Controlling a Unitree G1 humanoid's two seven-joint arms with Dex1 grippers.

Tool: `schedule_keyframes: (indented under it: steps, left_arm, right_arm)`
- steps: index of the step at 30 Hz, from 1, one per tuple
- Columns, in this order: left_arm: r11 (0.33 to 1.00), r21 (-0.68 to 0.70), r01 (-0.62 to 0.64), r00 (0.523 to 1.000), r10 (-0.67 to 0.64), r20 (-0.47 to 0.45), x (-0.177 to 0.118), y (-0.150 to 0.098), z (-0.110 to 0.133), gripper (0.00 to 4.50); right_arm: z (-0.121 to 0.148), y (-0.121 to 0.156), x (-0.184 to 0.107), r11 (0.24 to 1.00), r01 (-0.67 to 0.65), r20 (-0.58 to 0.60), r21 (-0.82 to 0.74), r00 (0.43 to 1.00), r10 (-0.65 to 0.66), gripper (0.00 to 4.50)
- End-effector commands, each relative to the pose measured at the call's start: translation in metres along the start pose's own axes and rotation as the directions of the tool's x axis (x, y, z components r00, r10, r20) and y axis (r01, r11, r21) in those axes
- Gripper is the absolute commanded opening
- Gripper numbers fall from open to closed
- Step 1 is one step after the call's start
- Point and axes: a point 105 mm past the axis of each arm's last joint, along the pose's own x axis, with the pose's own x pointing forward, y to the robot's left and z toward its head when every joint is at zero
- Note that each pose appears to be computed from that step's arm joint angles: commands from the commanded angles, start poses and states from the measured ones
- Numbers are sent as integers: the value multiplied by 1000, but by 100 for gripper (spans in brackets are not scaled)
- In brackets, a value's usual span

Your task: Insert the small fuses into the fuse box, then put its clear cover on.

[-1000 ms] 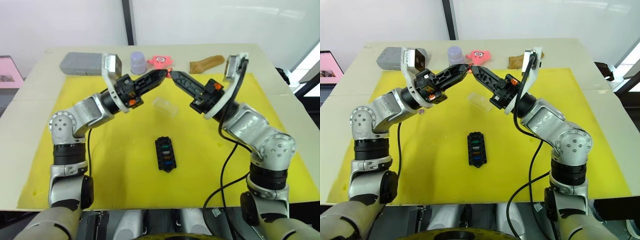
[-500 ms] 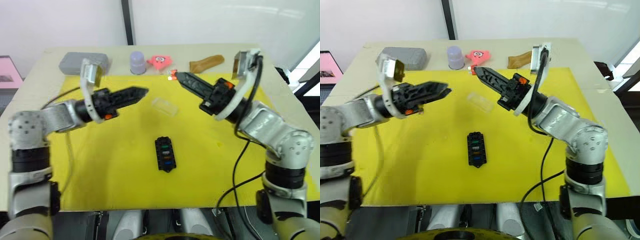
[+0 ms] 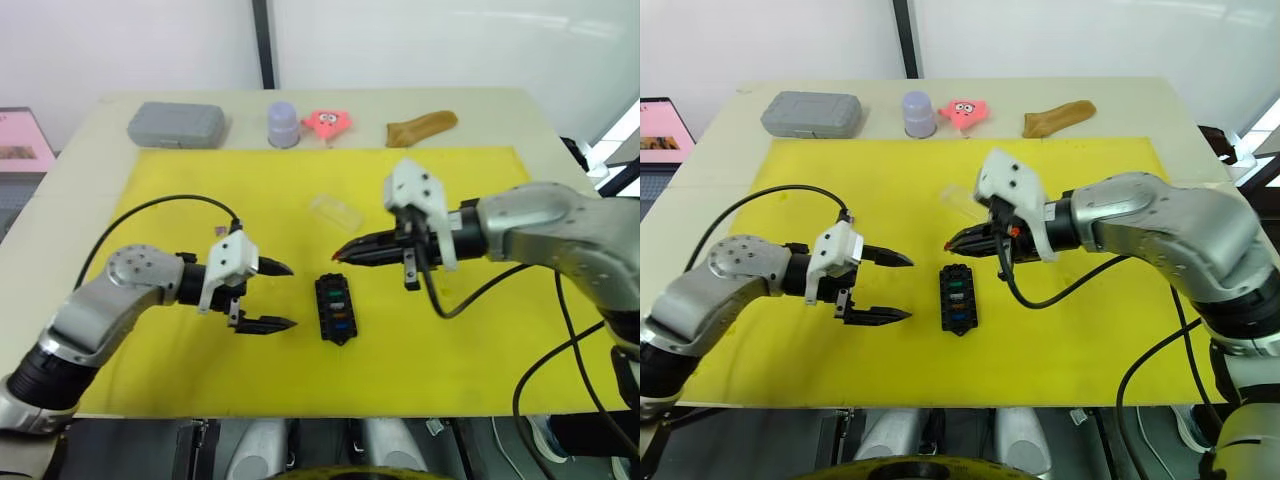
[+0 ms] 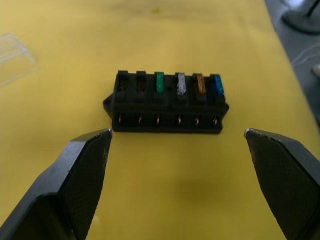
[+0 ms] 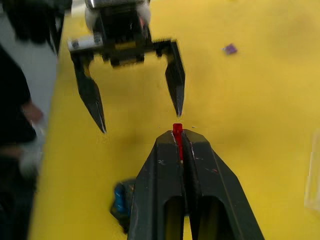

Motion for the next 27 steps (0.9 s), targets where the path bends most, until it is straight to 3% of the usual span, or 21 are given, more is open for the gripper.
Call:
schedule_keyframes:
  steps: [1,10,27]
  left_arm:
    - [994,97,-41,999,43,-20,6,4,-1,446]
    - [992,117,-41,999,44,-21,18,3,-5,446]
    - [992,108,-59,998,59,-3,29,9,-3,446]
  right_arm:
    - [-4,-6,5,985,-10,-83,-173,996,-5,0]
    - [-19,-7,22,962,-80,-186,-263,982,31,0]
    - [-30,-9,29,978,-75,-221,-195,975,31,0]
